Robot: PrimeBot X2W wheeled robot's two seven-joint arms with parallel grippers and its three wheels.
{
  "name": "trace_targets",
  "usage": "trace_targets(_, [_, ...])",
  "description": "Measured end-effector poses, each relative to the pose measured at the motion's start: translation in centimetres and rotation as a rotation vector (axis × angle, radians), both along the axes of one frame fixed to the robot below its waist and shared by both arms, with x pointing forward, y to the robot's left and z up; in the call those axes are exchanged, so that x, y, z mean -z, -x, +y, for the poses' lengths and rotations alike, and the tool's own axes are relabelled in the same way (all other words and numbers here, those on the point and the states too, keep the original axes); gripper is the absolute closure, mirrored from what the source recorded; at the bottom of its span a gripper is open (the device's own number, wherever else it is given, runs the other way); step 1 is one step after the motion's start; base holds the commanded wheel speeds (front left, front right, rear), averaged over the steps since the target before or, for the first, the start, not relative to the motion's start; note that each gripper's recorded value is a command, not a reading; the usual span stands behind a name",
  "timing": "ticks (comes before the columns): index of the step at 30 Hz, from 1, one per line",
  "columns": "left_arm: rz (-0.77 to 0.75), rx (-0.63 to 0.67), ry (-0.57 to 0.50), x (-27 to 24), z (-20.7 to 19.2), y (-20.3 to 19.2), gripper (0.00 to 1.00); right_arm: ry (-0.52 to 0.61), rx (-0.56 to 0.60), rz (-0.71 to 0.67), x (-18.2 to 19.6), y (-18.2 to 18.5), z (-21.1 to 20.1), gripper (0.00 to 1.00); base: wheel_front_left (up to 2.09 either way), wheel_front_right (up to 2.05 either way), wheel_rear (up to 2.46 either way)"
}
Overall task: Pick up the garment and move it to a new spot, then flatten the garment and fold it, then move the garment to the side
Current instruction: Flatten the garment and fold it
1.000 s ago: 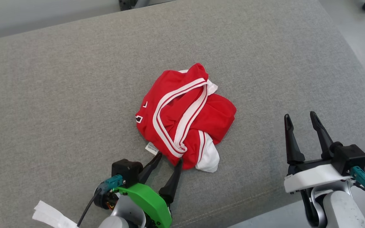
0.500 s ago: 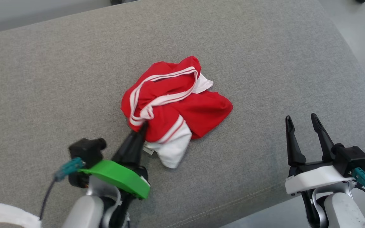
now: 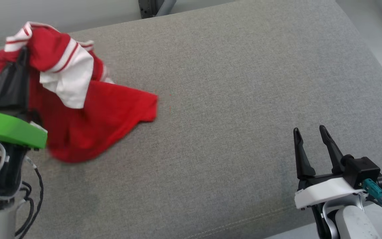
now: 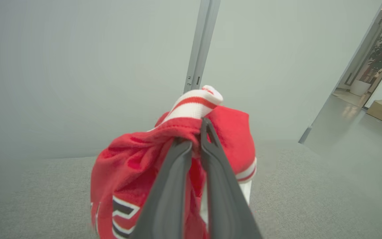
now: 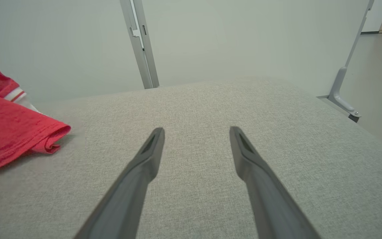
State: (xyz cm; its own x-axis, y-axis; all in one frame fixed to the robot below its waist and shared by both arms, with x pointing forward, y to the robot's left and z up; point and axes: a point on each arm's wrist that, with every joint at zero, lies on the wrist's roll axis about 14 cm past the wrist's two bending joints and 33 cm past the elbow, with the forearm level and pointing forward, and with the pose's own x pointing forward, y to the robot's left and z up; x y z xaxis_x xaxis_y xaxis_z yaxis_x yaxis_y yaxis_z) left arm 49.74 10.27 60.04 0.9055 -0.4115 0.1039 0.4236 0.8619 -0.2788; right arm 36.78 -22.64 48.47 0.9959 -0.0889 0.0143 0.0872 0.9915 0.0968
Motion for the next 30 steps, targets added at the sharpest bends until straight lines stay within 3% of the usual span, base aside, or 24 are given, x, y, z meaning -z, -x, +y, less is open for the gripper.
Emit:
trace_targets(4, [-0.059, 0.030, -0.010, -3.8, -0.1, -0.5, 1.00, -0.007, -0.007, -0.008, -0.2, 0.0, 0.3, 0.00, 0.00, 0.00, 0.00])
trace_targets(8, [-0.039, 0.136, -0.026, -4.6, -3.1, -0.3, 1.00, -0.012, -0.012, -0.002, 0.0, 0.1, 0.4, 0.00, 0.00, 0.00, 0.00])
trace_targets(14, [0.157, 0.372, 0.003, 0.6, -11.3, 1.6, 1.00, -0.013, -0.011, -0.003, -0.1, 0.2, 0.4, 0.00, 0.00, 0.00, 0.00])
trace_targets(21, [0.346, 0.679, -0.030, 7.5, -21.9, 7.9, 1.00, -0.006, 0.039, 0.011, 0.1, 0.8, -1.2, 0.00, 0.00, 0.00, 0.00])
trace_targets(29, [0.296, 0.887, -0.007, 8.6, -28.6, 13.0, 1.00, -0.013, 0.098, 0.051, 1.2, 1.6, -2.8, 0.00, 0.00, 0.00, 0.00])
trace_targets(30, [0.278, 0.874, 0.004, 8.7, -28.7, 12.6, 0.87, -0.012, 0.103, 0.057, 1.4, 1.7, -3.0, 0.00, 0.00, 0.00, 0.00])
